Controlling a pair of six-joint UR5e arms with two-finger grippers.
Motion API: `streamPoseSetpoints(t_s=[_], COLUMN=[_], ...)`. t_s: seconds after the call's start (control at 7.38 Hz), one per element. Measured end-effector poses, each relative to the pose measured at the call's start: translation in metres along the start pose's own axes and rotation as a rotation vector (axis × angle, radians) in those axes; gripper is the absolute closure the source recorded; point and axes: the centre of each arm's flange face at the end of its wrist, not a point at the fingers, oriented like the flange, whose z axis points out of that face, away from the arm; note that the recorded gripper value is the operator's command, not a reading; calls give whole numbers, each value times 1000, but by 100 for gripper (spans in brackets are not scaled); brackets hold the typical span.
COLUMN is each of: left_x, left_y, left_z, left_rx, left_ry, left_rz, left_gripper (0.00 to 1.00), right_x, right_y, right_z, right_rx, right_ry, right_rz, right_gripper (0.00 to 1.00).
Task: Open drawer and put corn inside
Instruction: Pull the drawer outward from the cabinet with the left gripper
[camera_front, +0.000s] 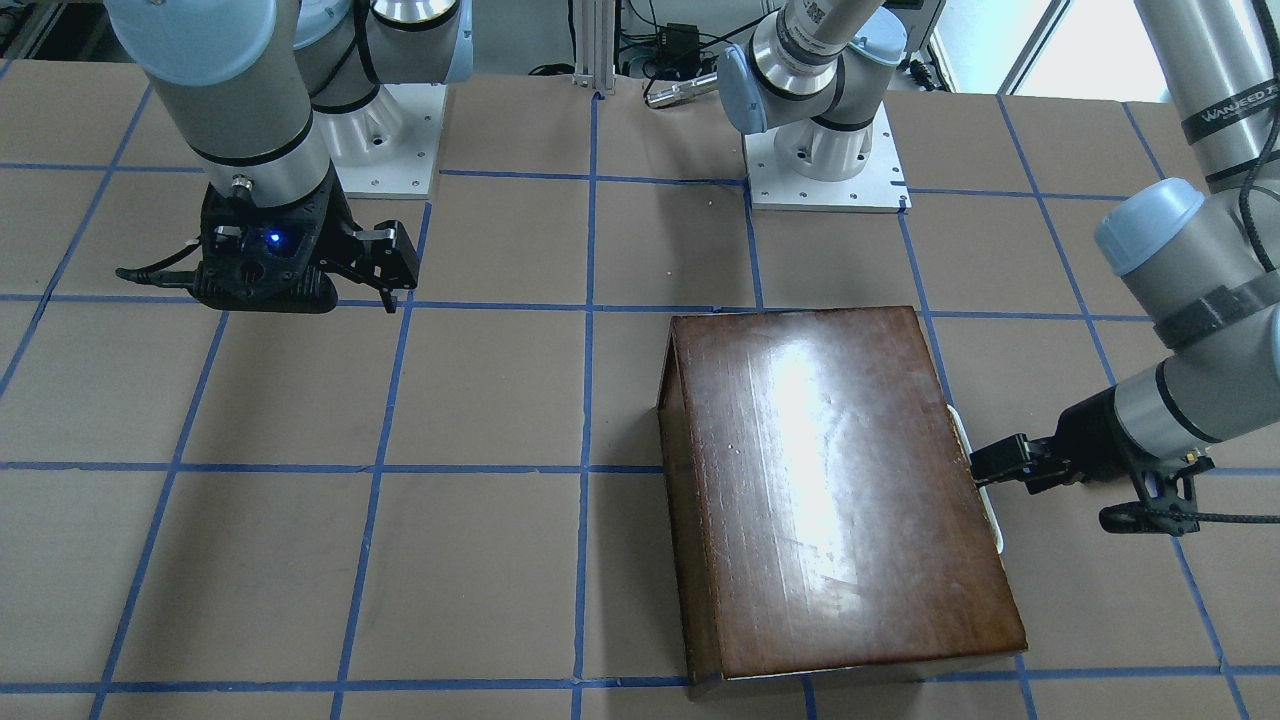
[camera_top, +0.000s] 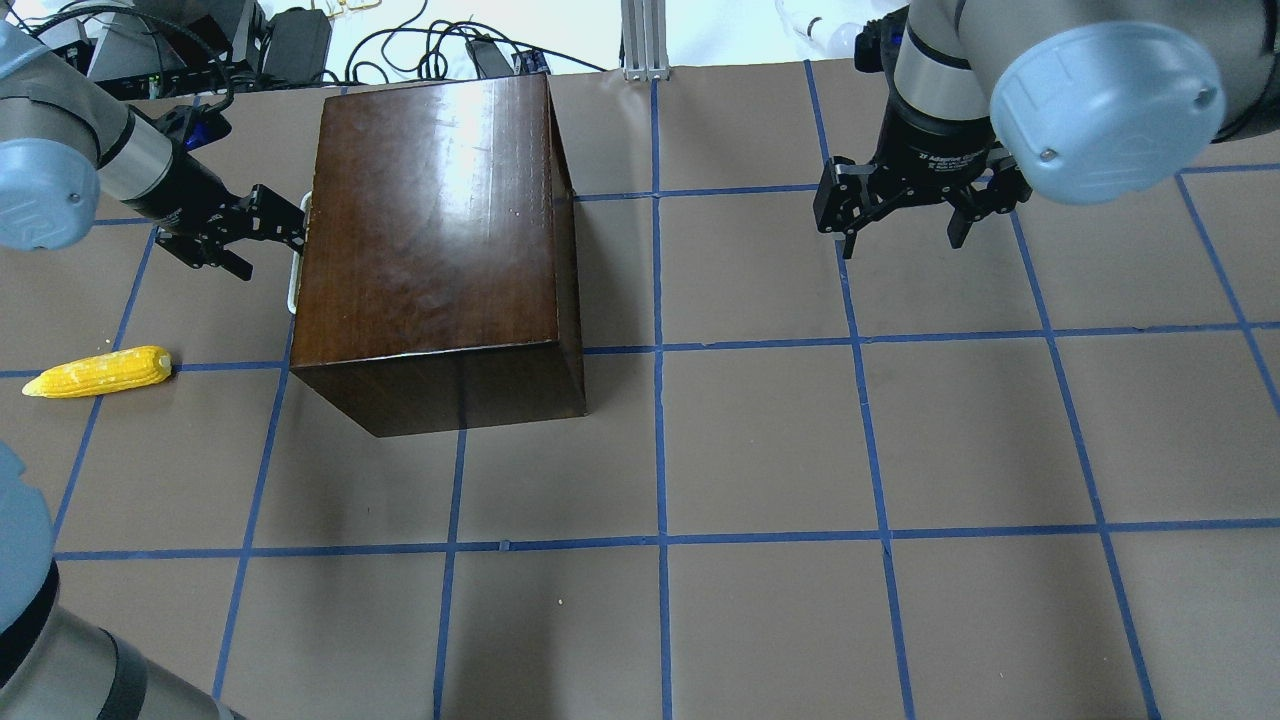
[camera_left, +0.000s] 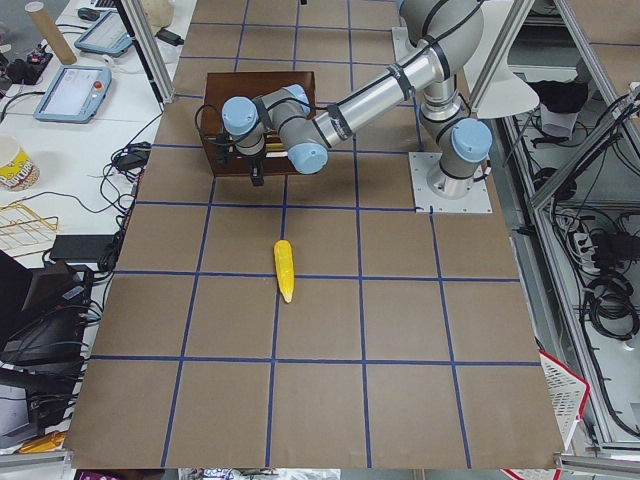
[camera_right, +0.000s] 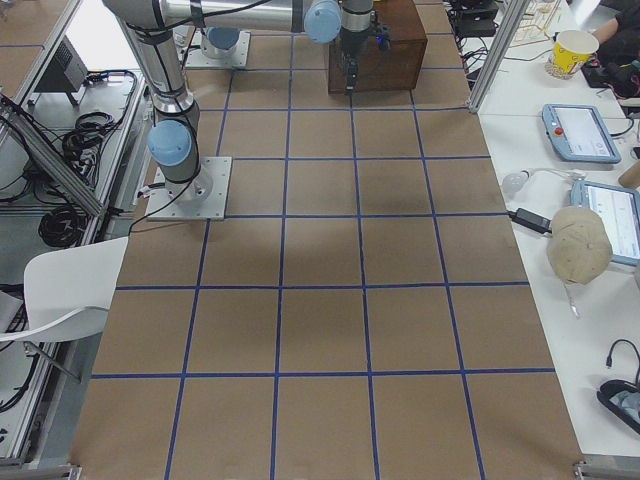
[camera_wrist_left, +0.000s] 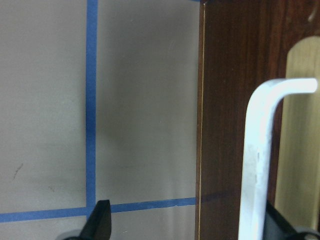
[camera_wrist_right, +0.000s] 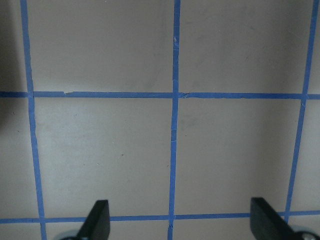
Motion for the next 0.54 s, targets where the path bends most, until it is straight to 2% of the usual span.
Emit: streamPoseSetpoints(t_s=[0.54], left_x=[-26], left_y=[2], left_z=[-9], left_rx=[20], left_ry=[-12], left_rz=[-27], left_gripper=[0], right_x=[0], right_y=[0], right_z=[0], right_rx=[0], right_ry=[0], right_rz=[0], right_gripper=[0])
